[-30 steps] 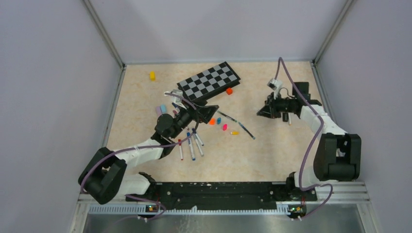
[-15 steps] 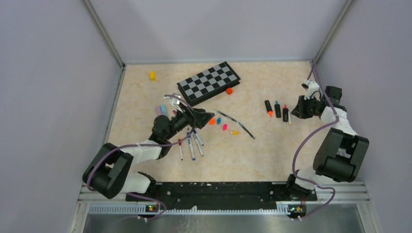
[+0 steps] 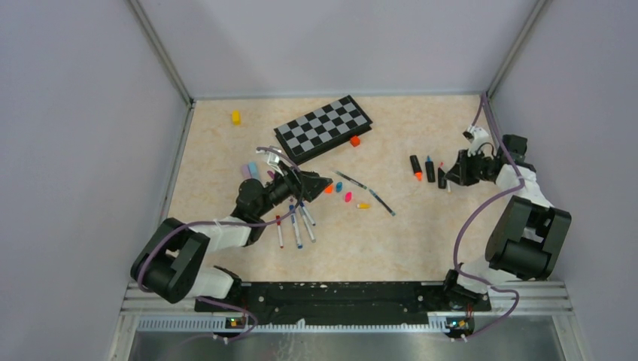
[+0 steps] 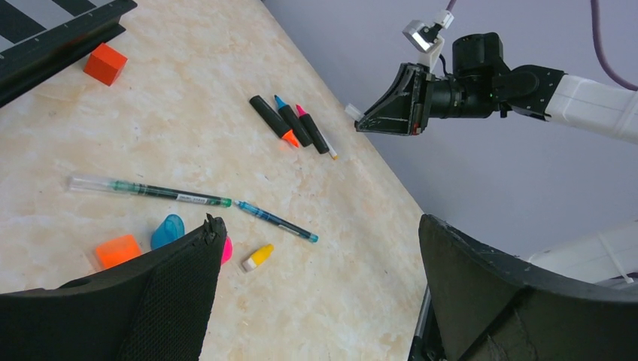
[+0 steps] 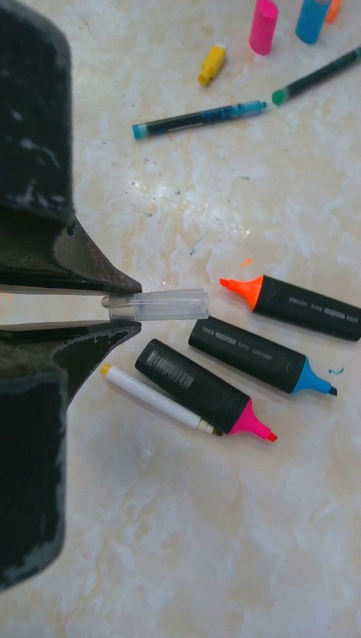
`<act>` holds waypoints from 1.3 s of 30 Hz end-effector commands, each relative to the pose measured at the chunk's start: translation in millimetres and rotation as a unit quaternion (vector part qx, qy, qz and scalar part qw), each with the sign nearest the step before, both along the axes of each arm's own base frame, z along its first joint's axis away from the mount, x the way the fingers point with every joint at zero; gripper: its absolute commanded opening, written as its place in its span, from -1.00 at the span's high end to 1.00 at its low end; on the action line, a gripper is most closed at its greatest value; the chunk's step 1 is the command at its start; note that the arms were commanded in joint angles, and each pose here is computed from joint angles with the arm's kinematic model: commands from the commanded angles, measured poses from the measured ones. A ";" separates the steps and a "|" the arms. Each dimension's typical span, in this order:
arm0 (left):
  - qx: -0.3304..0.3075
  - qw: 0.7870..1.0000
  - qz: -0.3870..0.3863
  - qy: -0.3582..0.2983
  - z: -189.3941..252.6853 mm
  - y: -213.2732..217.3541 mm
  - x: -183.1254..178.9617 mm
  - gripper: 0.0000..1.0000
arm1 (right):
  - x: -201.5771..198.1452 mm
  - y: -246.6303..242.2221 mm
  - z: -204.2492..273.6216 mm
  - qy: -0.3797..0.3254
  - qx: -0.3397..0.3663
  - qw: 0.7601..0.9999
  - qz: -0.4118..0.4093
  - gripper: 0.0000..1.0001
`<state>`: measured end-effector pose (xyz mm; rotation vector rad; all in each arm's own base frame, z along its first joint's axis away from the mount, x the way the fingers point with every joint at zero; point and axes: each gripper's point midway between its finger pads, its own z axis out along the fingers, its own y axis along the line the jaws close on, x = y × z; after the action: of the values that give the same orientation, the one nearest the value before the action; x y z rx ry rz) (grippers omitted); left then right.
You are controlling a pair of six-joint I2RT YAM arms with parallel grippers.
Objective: Open the pen caps
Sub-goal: Place the pen cap at the center of the board.
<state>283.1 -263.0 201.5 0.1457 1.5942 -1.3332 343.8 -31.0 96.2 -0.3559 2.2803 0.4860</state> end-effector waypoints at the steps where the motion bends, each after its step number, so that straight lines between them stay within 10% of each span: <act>1: -0.017 1.000 -0.014 -0.020 11.4 -2.5 -1.3 -0.97 | -5.0 21.3 14.0 -0.027 0.040 0.997 0.062 1.00; 25: -0.016 1.000 -0.027 -0.004 7.4 -7.3 -0.3 -0.97 | -44.5 120.2 13.4 -0.035 0.052 0.956 0.286 1.00; 39: -0.019 0.999 -0.030 0.006 7.5 -7.7 -2.4 -0.97 | -53.9 202.0 -40.7 0.011 -0.102 0.931 0.351 1.00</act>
<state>277.5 -269.3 189.2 0.1425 1.6509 -1.3964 274.3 165.5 65.7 -1.3004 2.1494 0.7656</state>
